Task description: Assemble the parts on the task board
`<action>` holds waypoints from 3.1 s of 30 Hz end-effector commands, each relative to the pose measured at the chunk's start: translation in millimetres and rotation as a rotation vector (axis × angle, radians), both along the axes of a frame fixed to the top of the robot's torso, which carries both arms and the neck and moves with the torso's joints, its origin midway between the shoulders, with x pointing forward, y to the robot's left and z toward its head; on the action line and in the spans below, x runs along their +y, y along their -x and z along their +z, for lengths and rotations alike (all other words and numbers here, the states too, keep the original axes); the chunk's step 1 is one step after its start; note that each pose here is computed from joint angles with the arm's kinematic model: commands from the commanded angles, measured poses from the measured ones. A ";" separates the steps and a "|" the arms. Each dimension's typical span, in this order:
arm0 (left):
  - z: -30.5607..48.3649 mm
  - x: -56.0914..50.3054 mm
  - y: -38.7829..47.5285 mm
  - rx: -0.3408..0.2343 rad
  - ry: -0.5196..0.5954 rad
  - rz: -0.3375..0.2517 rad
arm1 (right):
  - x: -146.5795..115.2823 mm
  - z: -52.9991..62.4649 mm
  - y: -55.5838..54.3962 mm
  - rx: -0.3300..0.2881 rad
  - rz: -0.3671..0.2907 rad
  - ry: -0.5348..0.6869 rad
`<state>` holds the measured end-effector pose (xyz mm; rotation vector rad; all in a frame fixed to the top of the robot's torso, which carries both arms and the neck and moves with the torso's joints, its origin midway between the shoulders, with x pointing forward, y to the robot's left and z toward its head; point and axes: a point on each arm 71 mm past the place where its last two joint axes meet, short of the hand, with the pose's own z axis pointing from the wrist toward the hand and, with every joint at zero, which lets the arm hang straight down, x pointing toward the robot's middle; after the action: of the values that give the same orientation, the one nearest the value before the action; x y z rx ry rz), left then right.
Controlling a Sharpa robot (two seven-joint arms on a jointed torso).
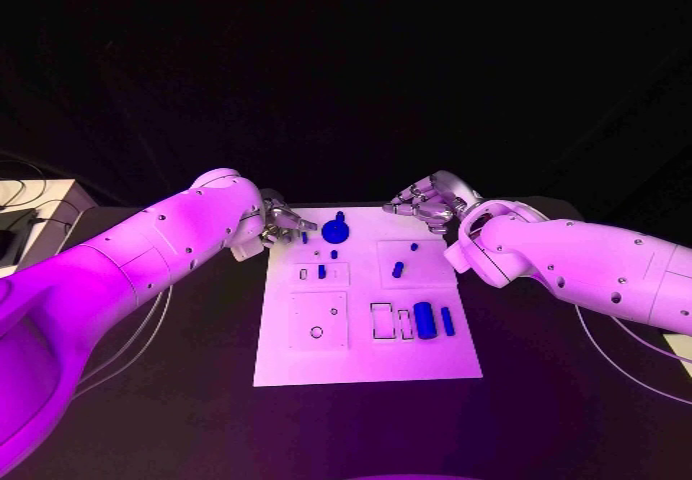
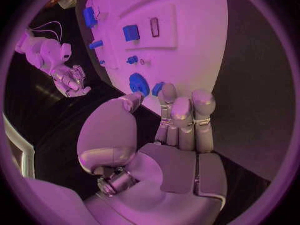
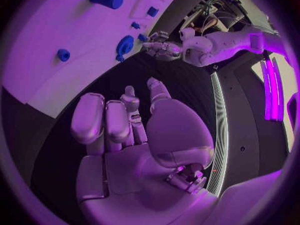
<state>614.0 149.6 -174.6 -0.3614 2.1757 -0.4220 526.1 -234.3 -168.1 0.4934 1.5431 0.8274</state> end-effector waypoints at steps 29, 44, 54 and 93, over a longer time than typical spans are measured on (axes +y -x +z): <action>-4.0 0.0 0.5 0.027 -0.001 -0.022 | 2.7 2.5 -0.2 -0.019 0.013 0.003; -5.6 1.0 0.2 0.030 0.018 -0.012 | 3.1 2.4 -0.5 -0.019 0.014 0.003; -5.6 0.7 0.0 0.031 0.032 -0.006 | 3.7 2.1 -0.8 -0.016 0.015 0.004; -8.5 -3.4 2.3 0.057 0.110 -0.014 | 5.1 3.2 -0.8 -0.021 0.021 0.013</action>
<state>612.8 150.4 -183.7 -0.4076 2.2126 -0.4966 527.2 -230.1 -166.0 0.4768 1.5377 0.8303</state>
